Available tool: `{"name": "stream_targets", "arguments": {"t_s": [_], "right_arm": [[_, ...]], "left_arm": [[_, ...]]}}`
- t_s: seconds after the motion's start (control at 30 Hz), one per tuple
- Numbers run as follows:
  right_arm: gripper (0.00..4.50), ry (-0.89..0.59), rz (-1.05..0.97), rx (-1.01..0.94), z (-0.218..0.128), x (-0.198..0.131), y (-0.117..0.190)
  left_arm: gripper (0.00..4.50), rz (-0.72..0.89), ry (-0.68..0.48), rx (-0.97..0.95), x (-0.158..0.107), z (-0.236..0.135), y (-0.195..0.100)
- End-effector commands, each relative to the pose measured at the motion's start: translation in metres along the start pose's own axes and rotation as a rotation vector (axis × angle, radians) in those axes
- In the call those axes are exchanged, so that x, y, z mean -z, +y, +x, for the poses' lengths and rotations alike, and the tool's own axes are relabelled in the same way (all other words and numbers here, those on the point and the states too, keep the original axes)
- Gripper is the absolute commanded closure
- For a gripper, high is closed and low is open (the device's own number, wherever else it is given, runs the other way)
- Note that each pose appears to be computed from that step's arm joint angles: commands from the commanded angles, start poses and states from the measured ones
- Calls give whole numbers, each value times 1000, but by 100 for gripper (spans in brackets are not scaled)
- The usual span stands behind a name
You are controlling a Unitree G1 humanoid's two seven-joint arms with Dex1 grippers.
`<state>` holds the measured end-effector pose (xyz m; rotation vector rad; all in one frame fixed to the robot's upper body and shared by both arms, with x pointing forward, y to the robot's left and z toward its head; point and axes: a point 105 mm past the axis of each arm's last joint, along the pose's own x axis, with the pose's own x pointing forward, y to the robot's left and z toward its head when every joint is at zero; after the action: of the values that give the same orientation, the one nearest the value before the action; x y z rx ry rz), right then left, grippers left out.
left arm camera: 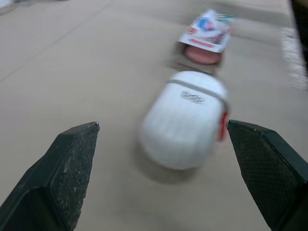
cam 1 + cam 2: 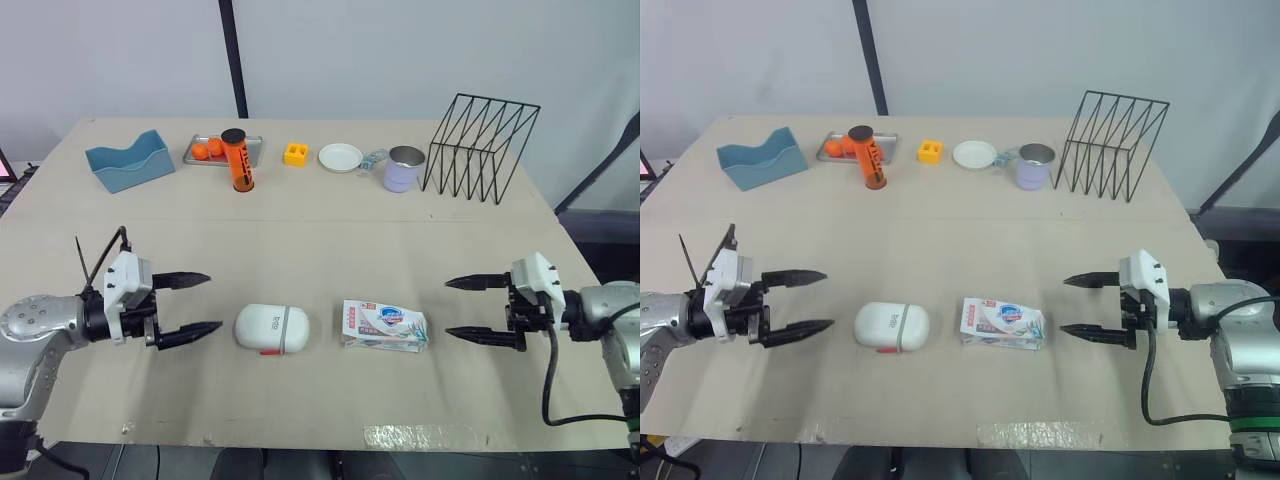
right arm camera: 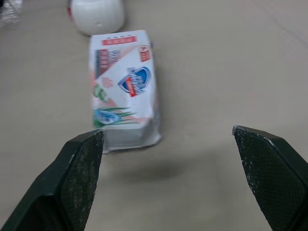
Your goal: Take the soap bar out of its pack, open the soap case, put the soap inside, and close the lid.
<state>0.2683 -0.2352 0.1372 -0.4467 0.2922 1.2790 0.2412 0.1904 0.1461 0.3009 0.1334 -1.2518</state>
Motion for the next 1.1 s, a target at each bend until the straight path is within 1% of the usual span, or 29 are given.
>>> {"name": "stream_targets", "arguments": {"t_s": [0.03, 0.2, 0.37, 0.7, 1.1], "right_arm": [[10, 62, -43, -75, 7, -10, 6], [10, 102, -55, -87, 22, -11, 10], [10, 126, -48, -48, 26, -6, 9], [10, 112, -17, -34, 29, 7, 14], [10, 91, -27, -19, 37, 6, 13]], "left_arm": [[0, 48, 4, 96, -7, 6, -16], [0, 32, 2, 133, -2, 12, -26], [0, 26, -4, 123, 1, 16, -27], [0, 22, -24, 107, 1, 21, -26], [0, 18, -28, 87, 2, 20, -25]]}}
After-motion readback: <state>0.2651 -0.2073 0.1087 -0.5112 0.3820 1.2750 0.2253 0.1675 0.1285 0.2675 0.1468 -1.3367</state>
